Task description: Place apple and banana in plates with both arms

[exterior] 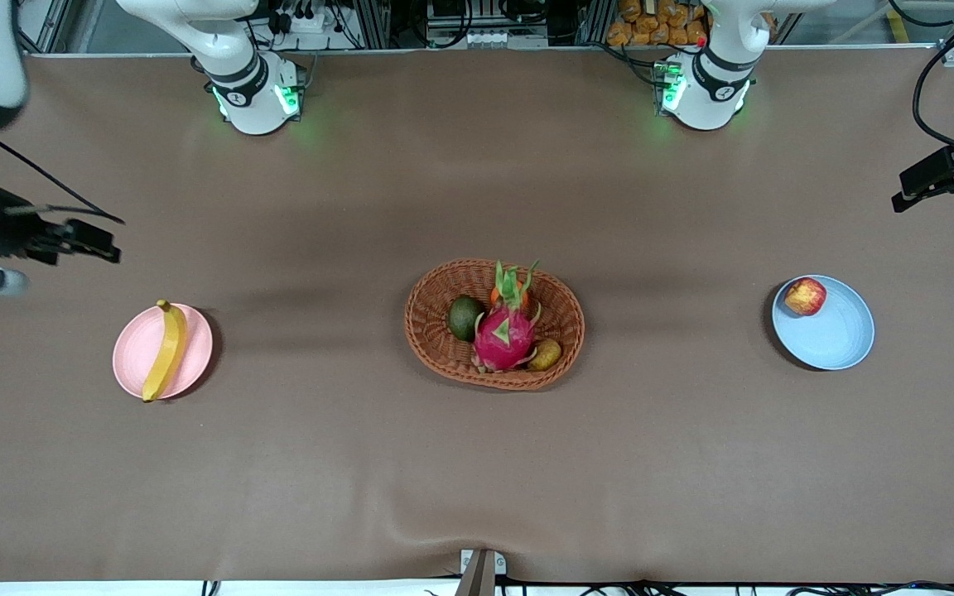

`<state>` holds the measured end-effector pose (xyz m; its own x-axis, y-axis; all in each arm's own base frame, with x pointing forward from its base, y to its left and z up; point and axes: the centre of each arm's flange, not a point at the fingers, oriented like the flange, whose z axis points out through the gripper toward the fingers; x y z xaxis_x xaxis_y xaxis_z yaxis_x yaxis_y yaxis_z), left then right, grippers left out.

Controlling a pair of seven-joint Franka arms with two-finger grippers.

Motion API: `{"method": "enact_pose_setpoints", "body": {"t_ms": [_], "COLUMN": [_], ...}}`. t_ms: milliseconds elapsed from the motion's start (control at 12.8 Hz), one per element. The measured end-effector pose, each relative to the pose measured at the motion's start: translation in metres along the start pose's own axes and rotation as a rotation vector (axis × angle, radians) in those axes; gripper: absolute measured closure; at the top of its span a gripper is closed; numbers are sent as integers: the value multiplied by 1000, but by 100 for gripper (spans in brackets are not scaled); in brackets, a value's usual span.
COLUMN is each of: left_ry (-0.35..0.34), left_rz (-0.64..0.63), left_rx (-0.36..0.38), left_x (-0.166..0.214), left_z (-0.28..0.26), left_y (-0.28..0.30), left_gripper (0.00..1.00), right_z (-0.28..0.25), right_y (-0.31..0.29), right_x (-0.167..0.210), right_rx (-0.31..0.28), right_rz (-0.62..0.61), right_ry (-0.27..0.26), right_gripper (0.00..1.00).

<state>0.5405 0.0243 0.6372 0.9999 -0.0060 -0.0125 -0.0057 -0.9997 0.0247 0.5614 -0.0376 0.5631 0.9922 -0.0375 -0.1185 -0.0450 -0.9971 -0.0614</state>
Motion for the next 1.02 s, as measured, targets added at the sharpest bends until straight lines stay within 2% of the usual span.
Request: {"method": "enact_pose_setpoints", "body": {"t_ms": [157,470,1017], "left_ry": [0,0,-2], "left_rz": [0,2,2], "left_rx": [0,0,0], "left_x": [0,0,1], "left_z": [0,0,1], "left_y": [0,1,1], "left_gripper": [0,0,0], "right_z": [-29,-73,-76], "right_y": [-1,-2,0], "right_x": [-12,-39,-40], "right_rx": [1,-20,-40], "right_rz": [40,83,85], "right_ry": [-20,34,45], "right_gripper": [0,0,0]}}
